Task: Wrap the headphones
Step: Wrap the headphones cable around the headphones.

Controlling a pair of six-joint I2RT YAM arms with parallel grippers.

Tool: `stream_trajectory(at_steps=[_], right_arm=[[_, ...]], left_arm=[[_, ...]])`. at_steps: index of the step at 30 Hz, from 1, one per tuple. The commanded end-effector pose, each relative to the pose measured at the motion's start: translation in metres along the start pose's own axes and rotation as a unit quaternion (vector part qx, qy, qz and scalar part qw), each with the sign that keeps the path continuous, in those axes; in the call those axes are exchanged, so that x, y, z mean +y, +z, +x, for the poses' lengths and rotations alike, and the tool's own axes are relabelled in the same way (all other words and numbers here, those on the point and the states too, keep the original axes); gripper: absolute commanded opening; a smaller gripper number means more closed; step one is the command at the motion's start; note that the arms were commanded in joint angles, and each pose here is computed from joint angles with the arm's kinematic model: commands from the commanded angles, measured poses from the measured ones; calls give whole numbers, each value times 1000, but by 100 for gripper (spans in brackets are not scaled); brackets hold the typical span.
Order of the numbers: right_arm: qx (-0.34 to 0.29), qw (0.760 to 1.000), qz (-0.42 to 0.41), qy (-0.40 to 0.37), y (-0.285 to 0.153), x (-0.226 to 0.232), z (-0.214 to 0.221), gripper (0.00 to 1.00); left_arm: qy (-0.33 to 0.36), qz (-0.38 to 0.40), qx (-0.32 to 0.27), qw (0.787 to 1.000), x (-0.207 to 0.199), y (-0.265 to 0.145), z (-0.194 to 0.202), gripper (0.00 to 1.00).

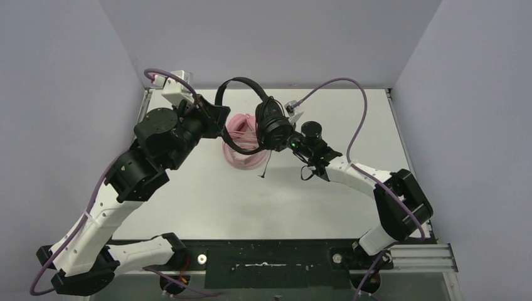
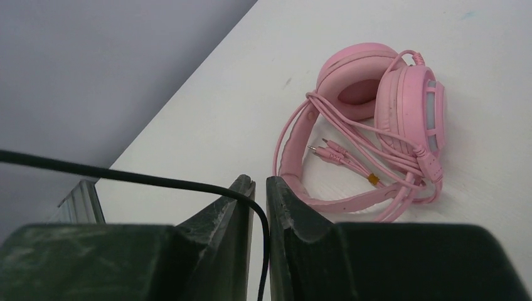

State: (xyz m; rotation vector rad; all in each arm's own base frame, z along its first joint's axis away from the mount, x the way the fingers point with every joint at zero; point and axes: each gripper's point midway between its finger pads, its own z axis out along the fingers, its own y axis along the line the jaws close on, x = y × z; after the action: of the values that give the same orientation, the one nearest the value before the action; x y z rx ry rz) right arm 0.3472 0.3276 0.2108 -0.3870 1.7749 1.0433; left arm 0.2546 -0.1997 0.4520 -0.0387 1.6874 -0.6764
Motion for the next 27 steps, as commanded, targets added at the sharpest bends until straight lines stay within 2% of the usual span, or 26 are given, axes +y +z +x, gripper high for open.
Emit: stream_trajectory(at_steps=[1, 8, 11, 17, 20, 27], right_arm=[[-62, 997, -34, 0, 8, 13, -28, 14], [-42, 998, -32, 25, 16, 9, 6, 13], [-26, 999, -40, 24, 16, 16, 22, 11], [22, 998, -54, 18, 1, 45, 51, 0], [58, 996, -63, -7, -17, 68, 64, 0], [124, 984, -49, -120, -85, 104, 85, 0]], left_arm=[[-58, 38, -79, 994, -26, -7, -55, 0], [-32, 12, -105, 994, -19, 1, -82, 0], [-26, -14, -101, 994, -3, 17, -88, 0], [-20, -66, -99, 993, 38, 51, -92, 0], [-10, -101, -105, 989, 63, 63, -94, 0], [20, -180, -103, 978, 124, 82, -87, 0]])
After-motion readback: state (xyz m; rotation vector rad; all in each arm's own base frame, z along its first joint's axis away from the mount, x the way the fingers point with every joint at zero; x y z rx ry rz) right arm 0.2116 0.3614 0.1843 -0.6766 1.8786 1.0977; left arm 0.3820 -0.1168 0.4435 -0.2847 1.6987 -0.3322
